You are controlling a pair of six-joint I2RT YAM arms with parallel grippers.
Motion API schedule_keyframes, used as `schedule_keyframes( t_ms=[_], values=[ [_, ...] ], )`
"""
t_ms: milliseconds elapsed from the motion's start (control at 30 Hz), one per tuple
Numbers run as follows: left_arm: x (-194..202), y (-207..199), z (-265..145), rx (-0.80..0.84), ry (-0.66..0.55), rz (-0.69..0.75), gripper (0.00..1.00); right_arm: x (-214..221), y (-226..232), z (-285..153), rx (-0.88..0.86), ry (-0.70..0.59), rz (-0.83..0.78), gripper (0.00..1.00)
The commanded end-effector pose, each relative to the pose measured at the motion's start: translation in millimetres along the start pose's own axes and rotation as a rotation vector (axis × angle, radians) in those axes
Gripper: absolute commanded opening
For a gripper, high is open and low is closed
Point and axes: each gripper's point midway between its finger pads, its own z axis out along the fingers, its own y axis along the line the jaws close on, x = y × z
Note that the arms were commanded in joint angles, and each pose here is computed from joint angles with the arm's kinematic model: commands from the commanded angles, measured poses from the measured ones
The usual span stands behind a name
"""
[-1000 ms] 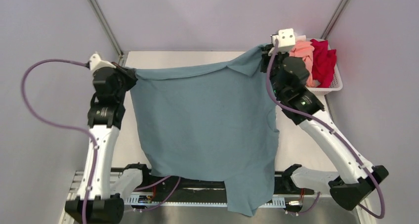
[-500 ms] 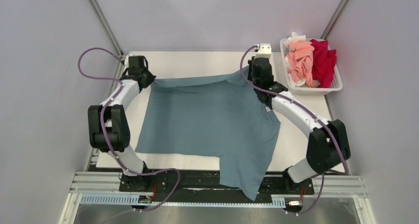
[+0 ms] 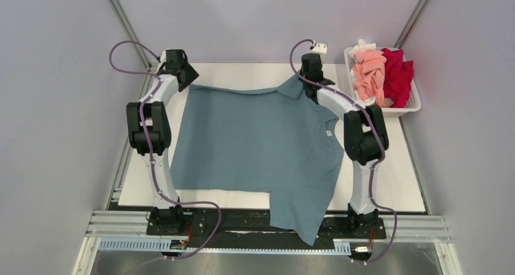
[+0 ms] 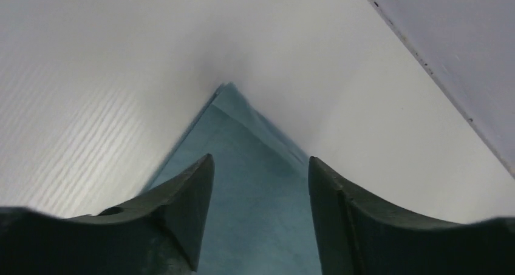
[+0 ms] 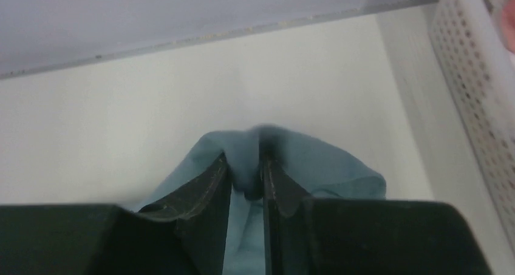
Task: Fold and stack the t-shirts
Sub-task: Flatten out the tshirt
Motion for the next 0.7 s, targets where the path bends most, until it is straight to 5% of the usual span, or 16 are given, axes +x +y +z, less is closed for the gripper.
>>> schedule_keyframes(
  t_ms=[0, 67, 200, 400, 667],
  values=[
    [-38, -20, 18, 0.004, -0.054, -0.02, 0.88, -17, 13, 81, -0.079, -0.019, 0.201, 0.32],
    [-56, -39, 15, 0.044, -0.051, -0.022, 0.98, -22, 32, 99, -0.186, 0.081, 0.219, 0.56],
    [-74, -59, -18, 0.114, -0.049, -0.001, 1.0, -44, 55, 76, -0.299, 0.08, 0.188, 0.97],
    [-48, -50, -71, 0.186, -0.032, -0.001, 1.0, -17, 53, 22, -0.38, 0.164, 0.184, 1.0],
    [71, -7, -103, 0.139, 0.148, 0.057, 1.0, 52, 47, -3, -0.367, 0.334, 0.243, 1.0]
  ],
)
